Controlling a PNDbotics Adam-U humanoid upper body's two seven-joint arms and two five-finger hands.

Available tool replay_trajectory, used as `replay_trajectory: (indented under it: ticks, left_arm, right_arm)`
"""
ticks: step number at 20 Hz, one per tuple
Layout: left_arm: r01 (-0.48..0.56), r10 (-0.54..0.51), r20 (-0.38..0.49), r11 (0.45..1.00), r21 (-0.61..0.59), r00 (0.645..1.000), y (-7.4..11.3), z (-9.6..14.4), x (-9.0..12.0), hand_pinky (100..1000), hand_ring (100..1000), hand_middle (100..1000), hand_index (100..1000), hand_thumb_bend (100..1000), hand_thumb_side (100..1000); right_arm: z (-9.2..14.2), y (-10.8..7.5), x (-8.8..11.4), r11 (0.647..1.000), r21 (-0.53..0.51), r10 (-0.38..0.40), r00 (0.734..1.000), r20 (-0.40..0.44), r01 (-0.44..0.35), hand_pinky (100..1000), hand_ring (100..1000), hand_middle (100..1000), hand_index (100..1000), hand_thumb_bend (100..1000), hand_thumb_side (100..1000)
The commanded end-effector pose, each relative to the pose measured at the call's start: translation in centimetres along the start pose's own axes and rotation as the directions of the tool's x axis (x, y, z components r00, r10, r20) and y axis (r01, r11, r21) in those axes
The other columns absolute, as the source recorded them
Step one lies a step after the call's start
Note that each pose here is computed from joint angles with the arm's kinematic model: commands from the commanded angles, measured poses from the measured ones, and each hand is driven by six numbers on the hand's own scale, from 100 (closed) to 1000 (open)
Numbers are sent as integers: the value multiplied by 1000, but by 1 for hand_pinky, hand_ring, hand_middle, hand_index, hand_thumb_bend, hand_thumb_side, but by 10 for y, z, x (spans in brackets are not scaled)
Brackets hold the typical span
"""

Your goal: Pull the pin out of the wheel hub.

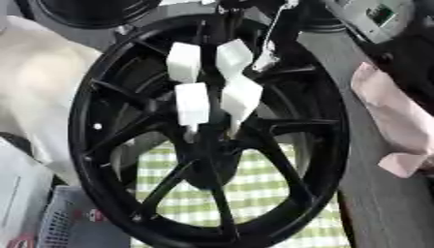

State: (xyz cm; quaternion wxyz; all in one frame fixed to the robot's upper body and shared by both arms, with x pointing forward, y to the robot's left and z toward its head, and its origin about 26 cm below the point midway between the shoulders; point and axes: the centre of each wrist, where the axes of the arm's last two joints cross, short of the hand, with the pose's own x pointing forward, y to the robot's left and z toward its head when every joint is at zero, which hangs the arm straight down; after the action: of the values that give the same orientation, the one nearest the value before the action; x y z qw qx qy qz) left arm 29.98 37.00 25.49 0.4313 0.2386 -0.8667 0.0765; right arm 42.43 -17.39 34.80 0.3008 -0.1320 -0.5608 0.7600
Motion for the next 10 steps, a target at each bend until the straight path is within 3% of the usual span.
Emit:
replay_trajectory:
  ticks: [1, 10]
  left_arm:
    - [9, -10, 32, 1000, 18, 999, 4, -5, 8, 758, 778, 703, 828, 898, 638]
    - [5, -6, 32, 1000, 26, 999, 4, -5, 7, 758, 776, 698, 824, 900, 636]
  right_arm:
    - [4, -7, 1, 1000, -16, -2, 1000, -2, 1, 818, 739, 677, 737, 560, 191]
    - [1, -4, 0, 999, -25, -20, 1000, 0, 20, 809, 695, 558, 670, 460, 136]
